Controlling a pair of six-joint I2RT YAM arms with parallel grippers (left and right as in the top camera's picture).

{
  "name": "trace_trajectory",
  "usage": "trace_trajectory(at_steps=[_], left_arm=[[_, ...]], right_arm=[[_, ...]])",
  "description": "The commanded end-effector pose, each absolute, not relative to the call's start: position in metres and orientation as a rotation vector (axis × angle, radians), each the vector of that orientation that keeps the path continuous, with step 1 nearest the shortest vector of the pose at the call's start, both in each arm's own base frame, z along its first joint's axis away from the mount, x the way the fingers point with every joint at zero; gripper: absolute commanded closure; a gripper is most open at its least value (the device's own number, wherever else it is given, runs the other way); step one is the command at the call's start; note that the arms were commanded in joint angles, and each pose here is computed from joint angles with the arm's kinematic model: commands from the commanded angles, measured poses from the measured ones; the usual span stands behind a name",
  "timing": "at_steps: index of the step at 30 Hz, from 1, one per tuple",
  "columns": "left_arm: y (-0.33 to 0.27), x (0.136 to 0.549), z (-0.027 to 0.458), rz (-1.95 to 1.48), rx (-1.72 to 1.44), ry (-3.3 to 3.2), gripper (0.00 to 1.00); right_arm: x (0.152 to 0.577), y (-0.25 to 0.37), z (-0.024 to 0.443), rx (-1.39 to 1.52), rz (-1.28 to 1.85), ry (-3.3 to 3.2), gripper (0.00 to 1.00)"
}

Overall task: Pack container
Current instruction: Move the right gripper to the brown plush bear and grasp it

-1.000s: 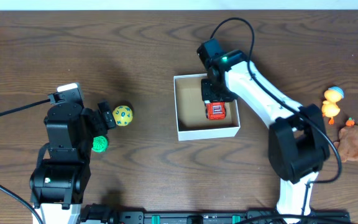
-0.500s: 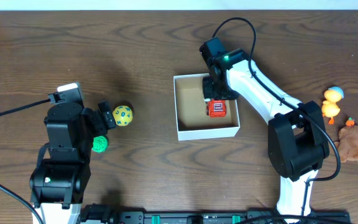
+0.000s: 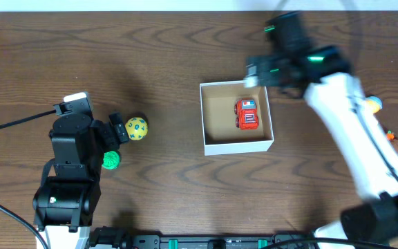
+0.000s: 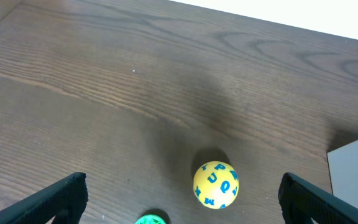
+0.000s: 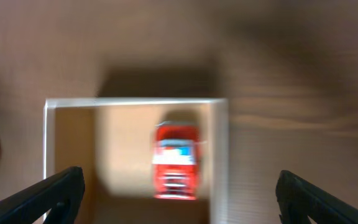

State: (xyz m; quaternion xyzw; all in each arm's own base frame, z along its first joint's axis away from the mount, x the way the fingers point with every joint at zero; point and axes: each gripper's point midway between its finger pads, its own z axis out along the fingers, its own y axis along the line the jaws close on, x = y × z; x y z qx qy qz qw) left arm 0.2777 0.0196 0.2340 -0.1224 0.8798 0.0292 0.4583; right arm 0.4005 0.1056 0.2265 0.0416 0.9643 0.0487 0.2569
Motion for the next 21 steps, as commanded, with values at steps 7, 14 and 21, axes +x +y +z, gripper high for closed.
trace_trajectory(at_steps=[7,14,21], left_arm=[[0.023,0.279,0.244,0.073,-0.331,2.140,0.02],[0.023,0.279,0.243,0.073,-0.331,2.141,0.02],[0.023,0.279,0.243,0.073,-0.330,2.141,0.02]], right_arm=[[0.346,-0.116,0.236,0.776,-0.193,2.598,0.01],[0.298,-0.196,0.168,0.738,-0.286,2.852,0.01],[0.272,-0.227,0.098,0.680,-0.231,3.033,0.01]])
